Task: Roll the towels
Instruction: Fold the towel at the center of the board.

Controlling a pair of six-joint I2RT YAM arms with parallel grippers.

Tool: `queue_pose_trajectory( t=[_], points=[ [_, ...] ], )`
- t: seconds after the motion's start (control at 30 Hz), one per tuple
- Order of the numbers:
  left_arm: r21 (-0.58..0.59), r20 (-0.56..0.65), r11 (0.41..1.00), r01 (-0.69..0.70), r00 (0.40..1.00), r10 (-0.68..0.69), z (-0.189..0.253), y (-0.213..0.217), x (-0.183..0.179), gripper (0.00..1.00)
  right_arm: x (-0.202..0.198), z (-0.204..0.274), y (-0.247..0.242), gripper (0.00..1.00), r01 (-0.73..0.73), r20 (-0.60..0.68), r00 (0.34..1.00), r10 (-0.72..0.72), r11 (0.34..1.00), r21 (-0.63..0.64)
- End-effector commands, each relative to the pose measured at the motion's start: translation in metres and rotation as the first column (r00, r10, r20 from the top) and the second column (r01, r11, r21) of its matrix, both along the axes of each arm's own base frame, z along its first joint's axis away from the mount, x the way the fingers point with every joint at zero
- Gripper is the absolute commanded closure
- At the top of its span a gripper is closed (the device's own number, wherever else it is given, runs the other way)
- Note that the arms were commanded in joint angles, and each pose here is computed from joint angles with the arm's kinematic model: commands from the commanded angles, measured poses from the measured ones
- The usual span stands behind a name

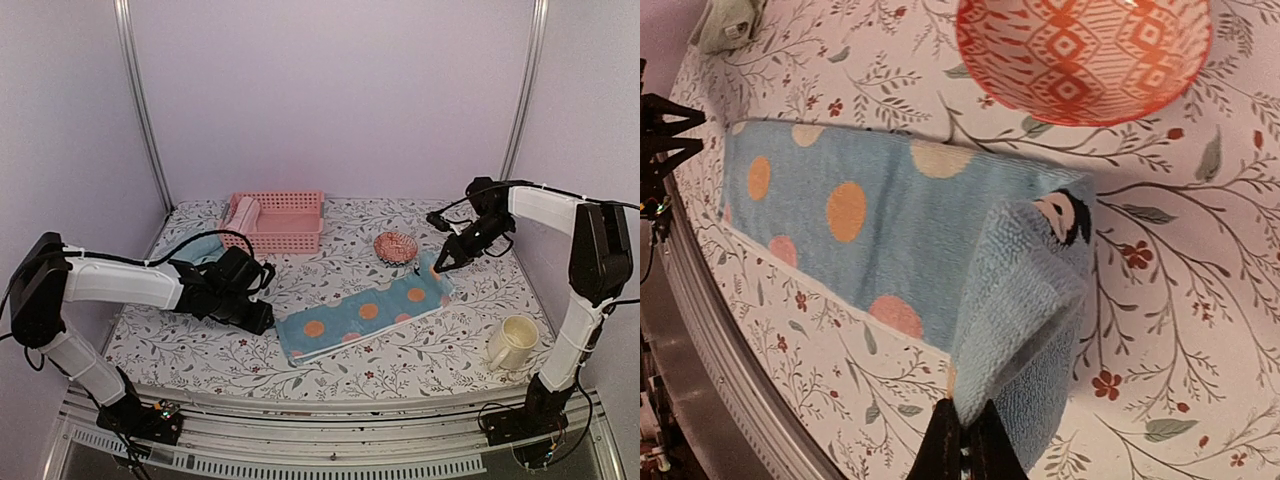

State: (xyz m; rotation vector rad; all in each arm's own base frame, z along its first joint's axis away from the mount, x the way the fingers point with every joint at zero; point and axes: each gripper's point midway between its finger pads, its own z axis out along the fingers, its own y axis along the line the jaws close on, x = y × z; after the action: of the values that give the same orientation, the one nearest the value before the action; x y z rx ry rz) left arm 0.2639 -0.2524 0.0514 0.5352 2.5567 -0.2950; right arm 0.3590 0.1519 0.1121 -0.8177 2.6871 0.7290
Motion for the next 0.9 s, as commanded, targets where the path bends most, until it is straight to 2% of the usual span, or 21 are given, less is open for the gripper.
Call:
queue_pose_trajectory(
  t=[0.0, 0.17, 0.4, 0.6, 0.77, 0.87],
  points=[
    [-0.007, -0.020, 0.999, -0.033, 0.999, 0.033, -0.011, 0.000, -0.003, 0.58, -0.020, 0.021, 0.044, 0.97, -0.075, -0.053, 0.995, 0.087, 0.978, 0.194],
    [-0.035, -0.050, 0.998, -0.062, 0.997, 0.060, -0.013, -0.003, -0.005, 0.59, -0.028, 0.027, 0.081, 0.98, -0.137, -0.082, 0.983, 0.166, 0.950, 0.280],
    [-0.088, -0.117, 0.991, -0.100, 0.989, 0.090, -0.018, -0.007, -0.015, 0.63, -0.039, 0.010, 0.127, 0.98, -0.176, -0.174, 0.955, 0.240, 0.932, 0.318],
    [-0.236, -0.155, 0.963, -0.127, 0.984, 0.092, -0.006, -0.023, -0.020, 0.64, -0.057, -0.002, 0.168, 0.98, -0.193, -0.245, 0.921, 0.303, 0.901, 0.390],
    [-0.236, -0.202, 0.956, -0.176, 0.971, 0.128, -0.014, -0.023, -0.023, 0.65, -0.065, -0.009, 0.204, 0.98, -0.243, -0.214, 0.915, 0.341, 0.891, 0.384],
    [-0.302, -0.236, 0.931, -0.203, 0.963, 0.133, -0.013, -0.031, -0.026, 0.70, -0.064, -0.012, 0.223, 0.98, -0.230, -0.201, 0.925, 0.323, 0.895, 0.382]
  ],
)
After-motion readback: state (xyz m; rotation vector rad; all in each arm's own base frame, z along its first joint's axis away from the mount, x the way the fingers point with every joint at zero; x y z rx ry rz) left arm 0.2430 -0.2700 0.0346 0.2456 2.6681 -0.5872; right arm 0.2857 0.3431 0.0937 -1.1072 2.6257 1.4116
